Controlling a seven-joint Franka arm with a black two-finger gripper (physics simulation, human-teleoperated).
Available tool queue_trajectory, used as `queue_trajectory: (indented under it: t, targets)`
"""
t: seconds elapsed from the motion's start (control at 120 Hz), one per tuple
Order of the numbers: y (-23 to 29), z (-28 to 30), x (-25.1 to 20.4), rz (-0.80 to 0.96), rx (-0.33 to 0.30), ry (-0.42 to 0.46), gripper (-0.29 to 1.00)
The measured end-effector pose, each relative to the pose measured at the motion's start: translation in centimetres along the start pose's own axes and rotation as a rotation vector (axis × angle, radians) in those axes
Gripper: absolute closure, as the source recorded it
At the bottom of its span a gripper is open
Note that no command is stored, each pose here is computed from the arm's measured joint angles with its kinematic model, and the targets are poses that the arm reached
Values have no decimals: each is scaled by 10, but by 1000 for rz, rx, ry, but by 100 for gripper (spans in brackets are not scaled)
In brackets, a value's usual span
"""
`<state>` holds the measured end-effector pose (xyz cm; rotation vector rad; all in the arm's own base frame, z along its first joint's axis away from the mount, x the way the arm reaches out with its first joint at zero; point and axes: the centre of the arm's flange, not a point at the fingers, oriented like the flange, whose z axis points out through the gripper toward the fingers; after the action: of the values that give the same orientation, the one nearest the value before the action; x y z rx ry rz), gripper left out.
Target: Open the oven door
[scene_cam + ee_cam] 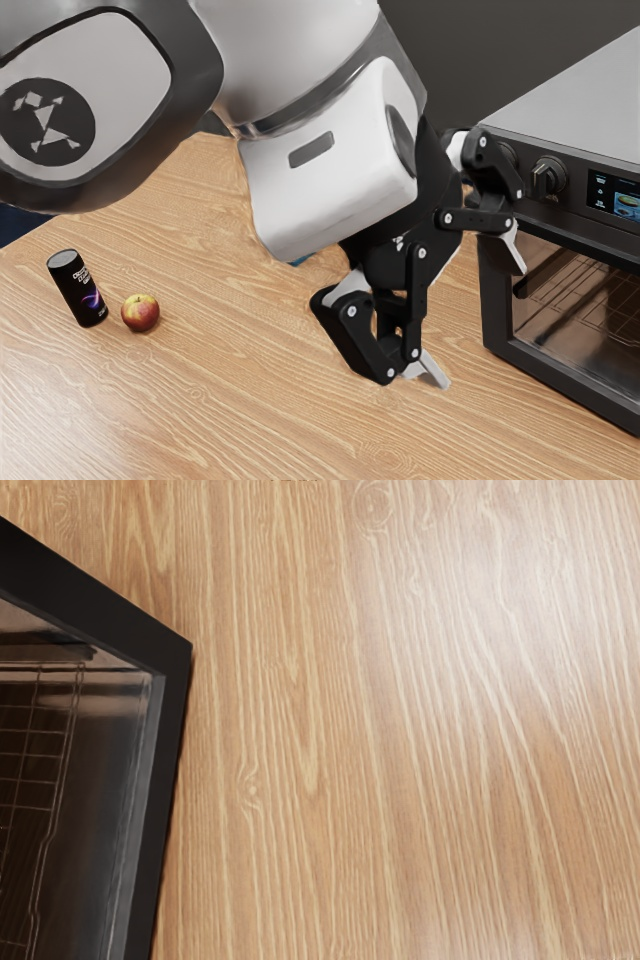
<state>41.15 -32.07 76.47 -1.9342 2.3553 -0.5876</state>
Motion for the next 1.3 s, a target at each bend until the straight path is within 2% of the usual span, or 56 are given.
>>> queue_trajectory:
  t: [0.233,0.342,0.442,0.617,0.775,1.008,1.3]
  targets:
    - [-20,34,37,274,16,41,0]
    - [-28,46,39,324,37,14,0]
    - [-43,47,19,319,72,-16,0]
    - [-64,59,-18,284,91,-51,0]
    - [-69,83,-8,313,79,-26,0]
    - [-105,108,-29,294,84,-3,0]
    - [-126,130,-18,327,94,12,0]
